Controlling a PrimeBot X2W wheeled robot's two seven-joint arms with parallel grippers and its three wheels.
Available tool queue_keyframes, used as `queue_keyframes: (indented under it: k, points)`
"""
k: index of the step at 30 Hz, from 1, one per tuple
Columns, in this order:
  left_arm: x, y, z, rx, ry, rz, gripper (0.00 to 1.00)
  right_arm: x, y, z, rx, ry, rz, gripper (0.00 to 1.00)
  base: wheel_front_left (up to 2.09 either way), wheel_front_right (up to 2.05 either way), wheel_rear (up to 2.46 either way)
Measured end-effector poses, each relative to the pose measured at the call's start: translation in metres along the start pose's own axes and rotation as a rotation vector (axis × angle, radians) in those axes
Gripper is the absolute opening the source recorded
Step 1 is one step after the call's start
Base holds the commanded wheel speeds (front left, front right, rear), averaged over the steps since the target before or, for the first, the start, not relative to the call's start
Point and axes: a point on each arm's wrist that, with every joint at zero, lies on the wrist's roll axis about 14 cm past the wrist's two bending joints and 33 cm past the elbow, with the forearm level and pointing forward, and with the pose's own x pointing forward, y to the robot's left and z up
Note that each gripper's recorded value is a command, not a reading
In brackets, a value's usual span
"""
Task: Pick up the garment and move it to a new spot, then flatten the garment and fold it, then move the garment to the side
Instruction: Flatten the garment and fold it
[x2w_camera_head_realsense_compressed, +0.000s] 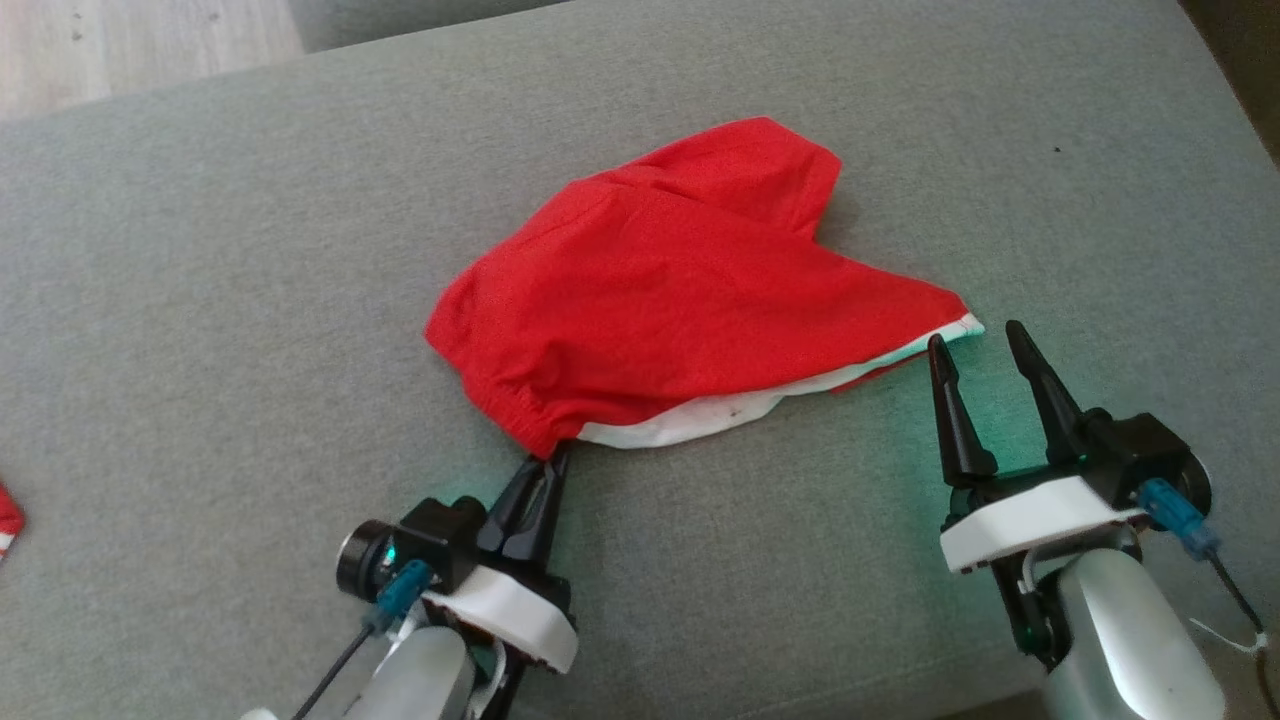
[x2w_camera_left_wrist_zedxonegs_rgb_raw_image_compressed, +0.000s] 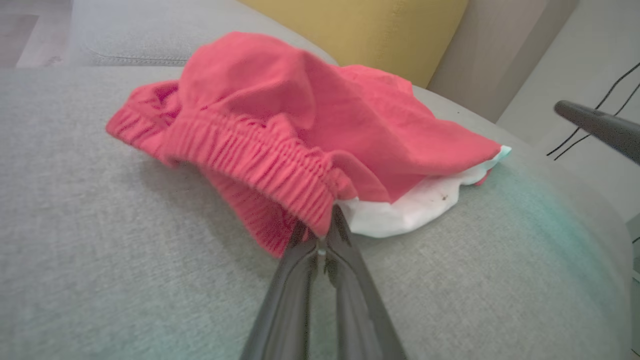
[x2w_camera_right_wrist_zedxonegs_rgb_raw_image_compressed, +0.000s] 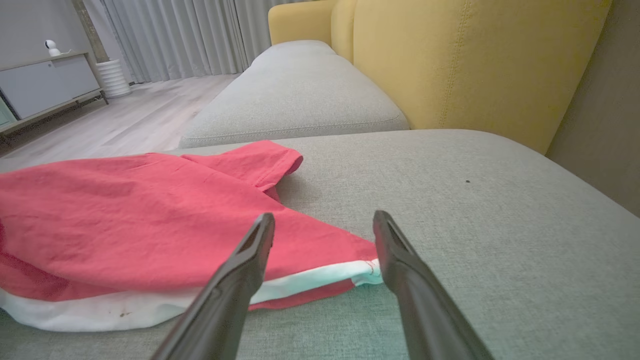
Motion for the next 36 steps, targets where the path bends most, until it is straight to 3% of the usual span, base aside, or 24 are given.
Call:
queue_keyframes:
  k: [5, 10, 17, 34, 35, 36]
  points:
    - [-0.005, 0.006, 0.018, 0.013, -0.054, 0.009, 0.0, 0.003, 0.007, -0.002, 0.011, 0.005, 0.016, 1.0, 0.0, 0.0, 0.0]
    - [-0.022, 0.027, 0.039, 0.009, -0.129, 0.096, 0.0, 0.003, 0.016, -0.008, 0.052, 0.02, 0.029, 1.0, 0.0, 0.0, 0.0]
    - [-0.062, 0.042, 0.016, -0.005, -0.085, 0.197, 0.0, -0.01, 0.037, -0.042, 0.096, 0.124, 0.073, 1.0, 0.0, 0.0, 0.0]
    - [-0.06, 0.04, 0.012, -0.005, -0.073, 0.192, 0.0, -0.034, 0.027, -0.084, 0.126, 0.258, 0.022, 1.0, 0.0, 0.0, 0.0]
    - [-0.06, 0.041, 0.011, -0.006, -0.07, 0.193, 0.0, -0.034, 0.028, -0.087, 0.126, 0.266, 0.026, 0.86, 0.0, 0.0, 0.0]
    - [-0.061, 0.041, 0.01, -0.007, -0.069, 0.195, 0.0, -0.033, 0.029, -0.088, 0.127, 0.27, 0.029, 0.47, 0.0, 0.0, 0.0]
